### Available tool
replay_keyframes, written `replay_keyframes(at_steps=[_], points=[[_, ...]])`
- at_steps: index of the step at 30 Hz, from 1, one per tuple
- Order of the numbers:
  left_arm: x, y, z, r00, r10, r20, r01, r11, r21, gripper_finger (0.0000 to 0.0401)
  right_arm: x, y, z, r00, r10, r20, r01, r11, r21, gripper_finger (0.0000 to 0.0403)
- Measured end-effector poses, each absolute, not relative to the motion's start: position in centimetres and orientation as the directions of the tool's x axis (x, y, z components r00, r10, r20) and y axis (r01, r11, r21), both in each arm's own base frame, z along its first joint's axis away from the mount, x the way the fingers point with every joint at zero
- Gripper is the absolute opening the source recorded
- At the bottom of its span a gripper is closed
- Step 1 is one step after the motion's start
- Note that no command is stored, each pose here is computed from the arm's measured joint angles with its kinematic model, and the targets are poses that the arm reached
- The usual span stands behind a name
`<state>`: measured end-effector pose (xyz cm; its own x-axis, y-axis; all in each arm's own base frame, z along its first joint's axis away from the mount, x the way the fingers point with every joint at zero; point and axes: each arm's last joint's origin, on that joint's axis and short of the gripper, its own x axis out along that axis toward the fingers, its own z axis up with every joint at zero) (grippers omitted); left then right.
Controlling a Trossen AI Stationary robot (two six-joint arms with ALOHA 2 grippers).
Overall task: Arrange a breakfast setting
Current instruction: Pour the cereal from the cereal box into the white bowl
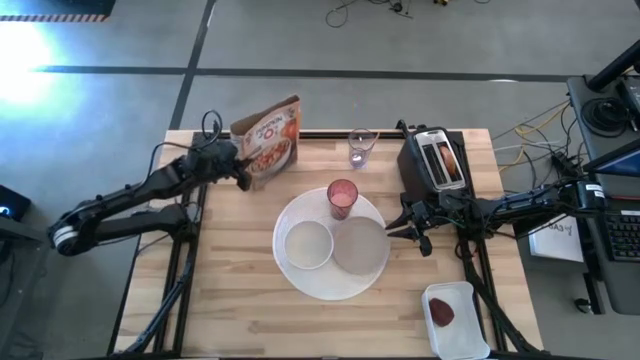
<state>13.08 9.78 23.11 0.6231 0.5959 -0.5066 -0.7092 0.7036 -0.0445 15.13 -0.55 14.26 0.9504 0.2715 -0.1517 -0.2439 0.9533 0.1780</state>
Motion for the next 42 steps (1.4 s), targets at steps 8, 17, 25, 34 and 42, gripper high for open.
replay_keyframes(at_steps=[8, 17, 25, 34, 42], points=[[12.7, 9.0, 23.4, 0.572, 0.574, -0.586, -0.75, 0.655, -0.091, 0.0024, 15.1, -0.5, 14.3, 0.95, 0.271, -0.152, -0.244, 0.953, 0.178, 0.0082], [12.0, 7.7, 23.9, 0.61, 0.535, -0.585, -0.708, 0.699, -0.098, 0.0021, 15.1, -0.5, 14.3, 0.95, 0.271, -0.152, -0.244, 0.953, 0.178, 0.0082], [10.7, 6.7, 24.3, 0.629, 0.519, -0.58, -0.693, 0.712, -0.115, 0.0021, 15.1, -0.5, 14.3, 0.95, 0.272, -0.152, -0.244, 0.953, 0.178, 0.0075], [10.3, 5.8, 25.7, 0.715, 0.455, -0.531, -0.611, 0.775, -0.16, 0.0021, 15.1, -0.5, 14.3, 0.95, 0.272, -0.152, -0.244, 0.953, 0.178, 0.0085], [9.7, 5.0, 28.9, 0.738, 0.429, -0.521, -0.561, 0.819, -0.121, 0.0021, 15.1, -0.5, 14.3, 0.95, 0.272, -0.152, -0.244, 0.953, 0.178, 0.0081]])
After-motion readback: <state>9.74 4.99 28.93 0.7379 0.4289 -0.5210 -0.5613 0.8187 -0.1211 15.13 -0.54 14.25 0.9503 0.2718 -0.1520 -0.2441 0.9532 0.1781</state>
